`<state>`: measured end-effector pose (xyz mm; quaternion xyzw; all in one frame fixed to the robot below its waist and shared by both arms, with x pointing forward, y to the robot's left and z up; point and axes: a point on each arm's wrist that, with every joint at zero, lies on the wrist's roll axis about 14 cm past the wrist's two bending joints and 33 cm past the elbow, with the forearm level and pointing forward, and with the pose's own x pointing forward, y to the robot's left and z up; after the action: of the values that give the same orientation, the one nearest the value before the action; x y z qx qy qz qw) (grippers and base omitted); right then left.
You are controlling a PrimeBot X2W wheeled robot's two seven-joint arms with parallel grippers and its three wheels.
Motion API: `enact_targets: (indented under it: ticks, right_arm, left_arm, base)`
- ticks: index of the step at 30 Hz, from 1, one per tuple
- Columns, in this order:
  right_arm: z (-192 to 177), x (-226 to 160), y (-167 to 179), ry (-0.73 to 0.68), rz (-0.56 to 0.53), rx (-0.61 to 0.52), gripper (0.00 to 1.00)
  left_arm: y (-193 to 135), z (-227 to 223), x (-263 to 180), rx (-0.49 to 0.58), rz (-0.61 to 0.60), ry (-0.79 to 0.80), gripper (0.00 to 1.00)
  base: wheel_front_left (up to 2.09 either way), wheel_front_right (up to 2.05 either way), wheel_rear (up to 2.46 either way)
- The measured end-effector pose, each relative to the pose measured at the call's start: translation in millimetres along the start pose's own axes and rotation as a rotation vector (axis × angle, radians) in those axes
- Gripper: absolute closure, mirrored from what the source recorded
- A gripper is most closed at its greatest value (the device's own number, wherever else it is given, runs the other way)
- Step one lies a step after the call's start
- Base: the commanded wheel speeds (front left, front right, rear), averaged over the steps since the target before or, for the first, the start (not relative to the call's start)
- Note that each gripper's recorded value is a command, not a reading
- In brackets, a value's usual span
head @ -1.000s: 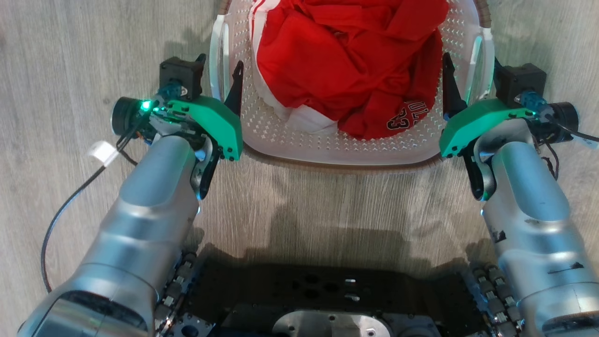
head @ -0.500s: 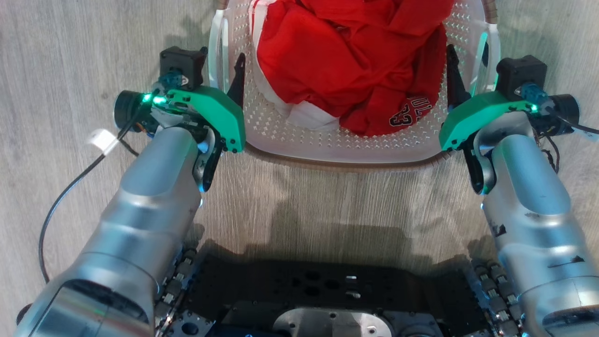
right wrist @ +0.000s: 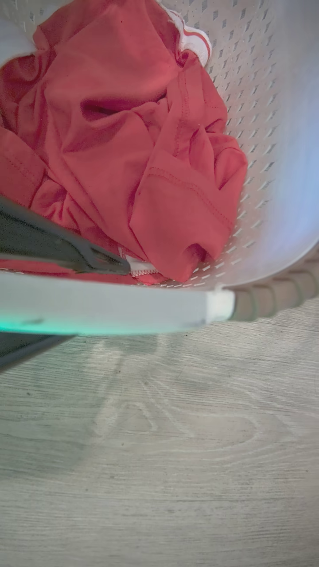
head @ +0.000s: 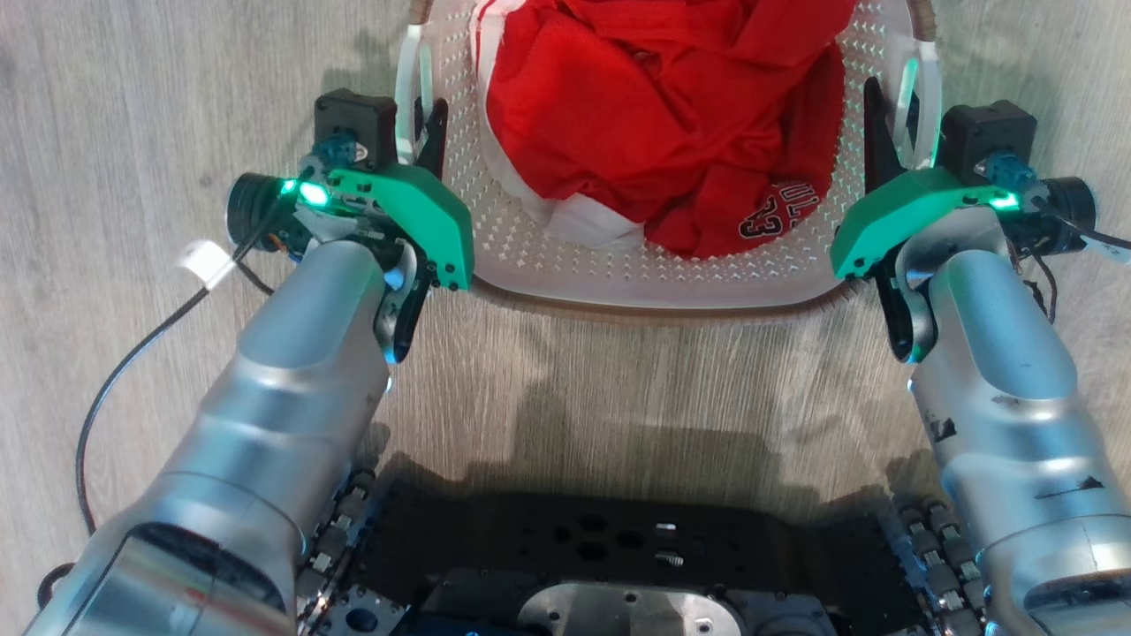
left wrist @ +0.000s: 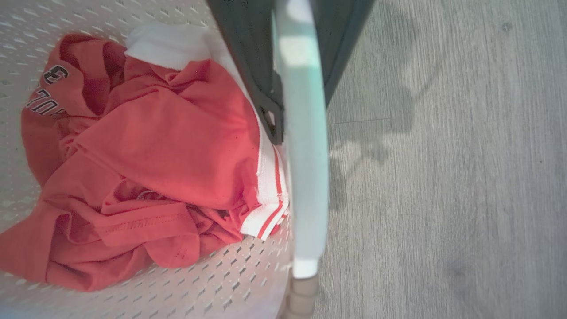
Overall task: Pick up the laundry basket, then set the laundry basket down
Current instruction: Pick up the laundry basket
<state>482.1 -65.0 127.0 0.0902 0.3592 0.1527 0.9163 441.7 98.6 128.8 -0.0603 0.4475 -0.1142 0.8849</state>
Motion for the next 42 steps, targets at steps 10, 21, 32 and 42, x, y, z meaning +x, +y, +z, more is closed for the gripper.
enact_targets:
  ticks: [10,21,32,42]
  right_arm:
    - [3,-7,2,0.011,-0.001,0.009,1.00]
    - [8,-30,8,0.060,-0.005,0.017,1.00]
    - [22,-66,24,0.093,0.013,0.004,1.00]
    - [18,-112,34,0.150,-0.002,0.043,1.00]
  left_arm:
    - [-4,8,-7,0.016,-0.004,-0.011,1.00]
    - [-14,1,-35,0.000,-0.007,0.011,1.00]
    - [-27,-7,-74,-0.008,-0.014,0.039,1.00]
    - [-42,-16,-112,-0.015,-0.025,0.059,1.00]
  base:
    - [0.00,0.00,0.00]
    - [0.00,0.00,0.00]
    - [0.00,0.00,0.00]
    - [0.00,0.00,0.00]
